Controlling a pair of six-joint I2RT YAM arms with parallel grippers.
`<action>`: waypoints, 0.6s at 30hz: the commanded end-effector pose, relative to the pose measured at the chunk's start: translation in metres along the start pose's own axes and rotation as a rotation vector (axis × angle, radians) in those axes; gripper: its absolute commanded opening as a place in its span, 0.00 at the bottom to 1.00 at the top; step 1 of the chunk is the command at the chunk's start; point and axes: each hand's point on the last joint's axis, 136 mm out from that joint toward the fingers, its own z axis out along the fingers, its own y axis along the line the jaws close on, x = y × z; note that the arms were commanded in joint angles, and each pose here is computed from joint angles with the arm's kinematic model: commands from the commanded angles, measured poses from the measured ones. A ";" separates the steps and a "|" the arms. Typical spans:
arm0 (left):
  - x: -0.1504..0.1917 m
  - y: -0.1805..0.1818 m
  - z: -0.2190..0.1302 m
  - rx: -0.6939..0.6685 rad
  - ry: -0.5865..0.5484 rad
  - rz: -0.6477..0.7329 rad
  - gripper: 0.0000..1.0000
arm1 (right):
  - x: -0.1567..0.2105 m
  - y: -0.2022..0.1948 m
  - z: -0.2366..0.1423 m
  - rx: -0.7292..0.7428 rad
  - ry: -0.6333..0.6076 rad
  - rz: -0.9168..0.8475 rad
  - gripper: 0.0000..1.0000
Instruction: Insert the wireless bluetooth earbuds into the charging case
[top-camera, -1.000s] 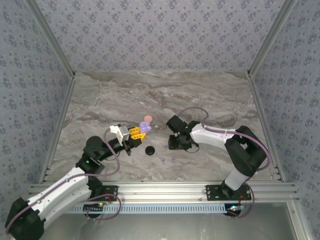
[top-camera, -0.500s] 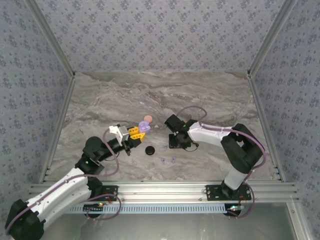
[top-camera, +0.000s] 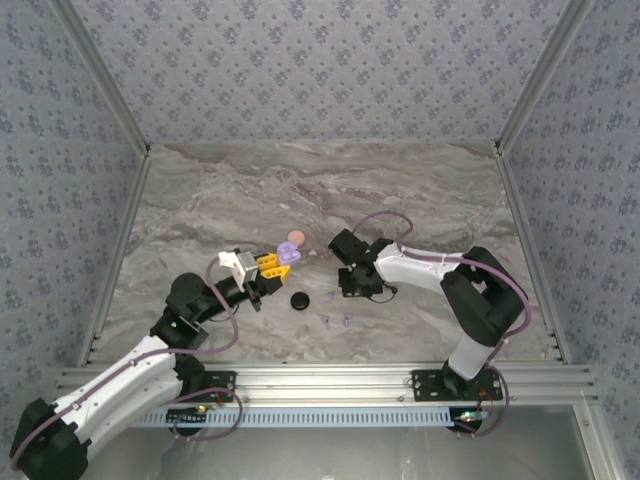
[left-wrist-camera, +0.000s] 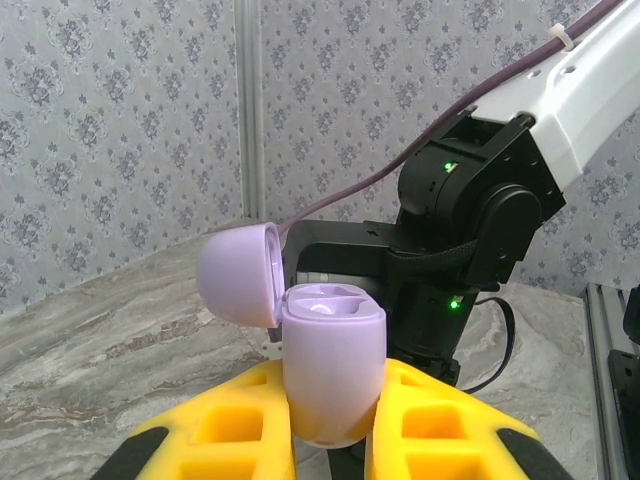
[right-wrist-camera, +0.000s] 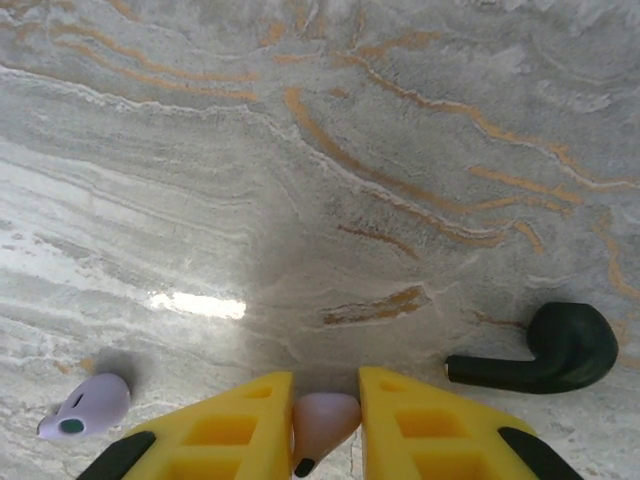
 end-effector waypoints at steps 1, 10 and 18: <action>-0.001 -0.003 0.000 0.010 -0.004 0.017 0.00 | -0.014 0.013 -0.024 -0.043 -0.082 -0.038 0.23; 0.000 -0.001 0.012 0.026 -0.004 -0.016 0.00 | -0.055 0.017 -0.146 -0.174 -0.443 -0.087 0.23; 0.000 -0.003 0.034 0.080 0.023 -0.046 0.00 | -0.066 0.043 -0.249 -0.405 -0.714 -0.163 0.23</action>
